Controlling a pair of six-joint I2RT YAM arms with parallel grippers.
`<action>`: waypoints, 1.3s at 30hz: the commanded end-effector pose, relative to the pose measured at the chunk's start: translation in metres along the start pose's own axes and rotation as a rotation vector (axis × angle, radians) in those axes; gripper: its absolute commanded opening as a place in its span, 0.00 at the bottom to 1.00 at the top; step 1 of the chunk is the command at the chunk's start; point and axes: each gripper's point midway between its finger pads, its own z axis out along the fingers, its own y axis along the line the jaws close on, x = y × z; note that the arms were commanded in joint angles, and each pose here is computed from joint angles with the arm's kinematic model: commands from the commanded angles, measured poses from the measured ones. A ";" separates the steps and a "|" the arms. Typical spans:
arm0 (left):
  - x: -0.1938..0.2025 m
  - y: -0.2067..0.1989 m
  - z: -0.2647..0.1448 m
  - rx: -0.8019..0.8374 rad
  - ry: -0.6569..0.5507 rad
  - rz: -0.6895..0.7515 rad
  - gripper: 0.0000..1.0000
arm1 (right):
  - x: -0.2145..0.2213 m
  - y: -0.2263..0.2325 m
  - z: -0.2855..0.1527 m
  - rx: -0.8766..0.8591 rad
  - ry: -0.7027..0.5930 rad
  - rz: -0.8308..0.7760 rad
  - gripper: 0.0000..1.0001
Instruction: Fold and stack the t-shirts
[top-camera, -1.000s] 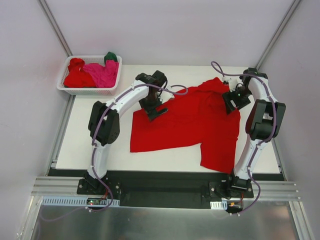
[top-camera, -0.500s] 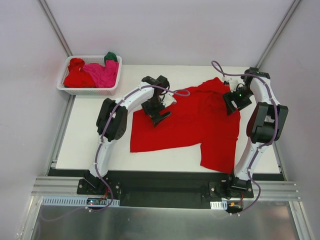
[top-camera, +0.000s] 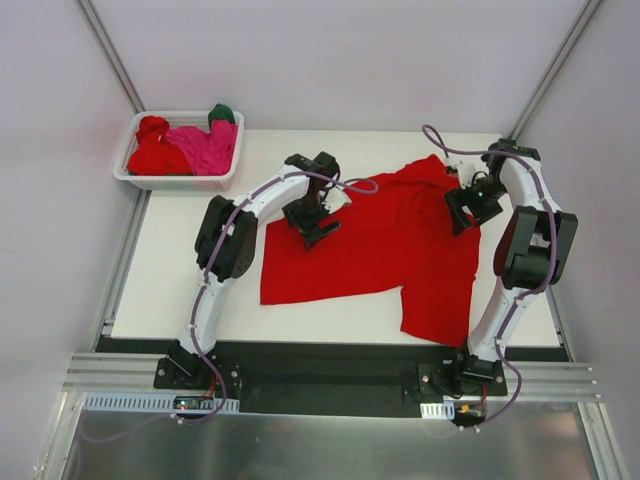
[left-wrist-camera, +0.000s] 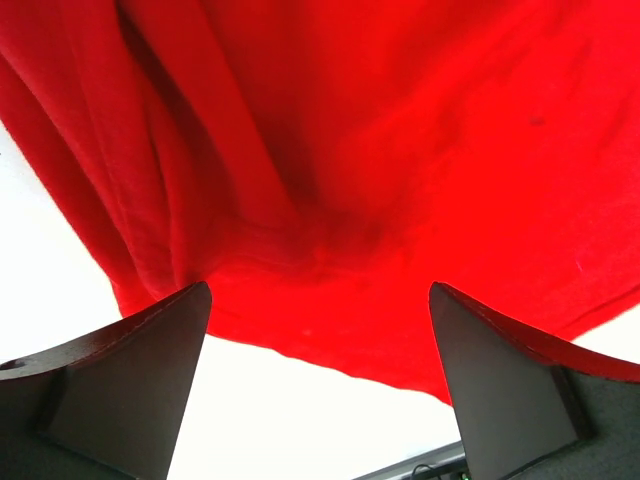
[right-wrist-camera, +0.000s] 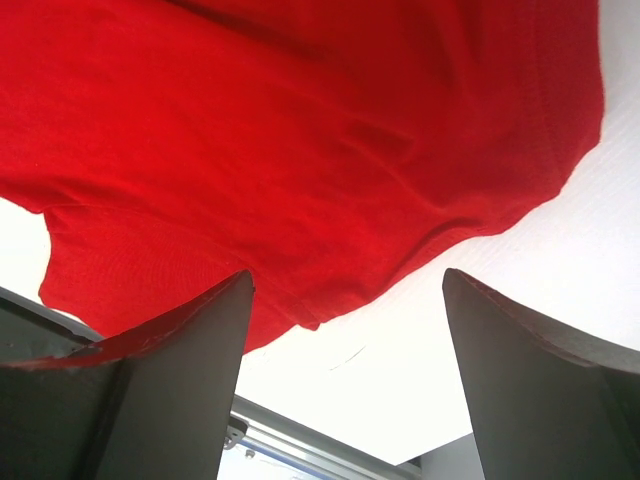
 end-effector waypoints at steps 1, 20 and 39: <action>0.003 0.009 0.006 -0.027 0.025 -0.024 0.90 | -0.002 0.014 -0.018 -0.014 -0.038 -0.024 0.80; -0.004 0.003 0.010 0.022 0.003 -0.026 0.68 | 0.003 0.018 -0.016 -0.023 -0.027 -0.026 0.80; 0.009 0.016 0.030 -0.020 0.076 -0.028 0.36 | 0.007 0.022 -0.016 -0.033 -0.025 -0.023 0.80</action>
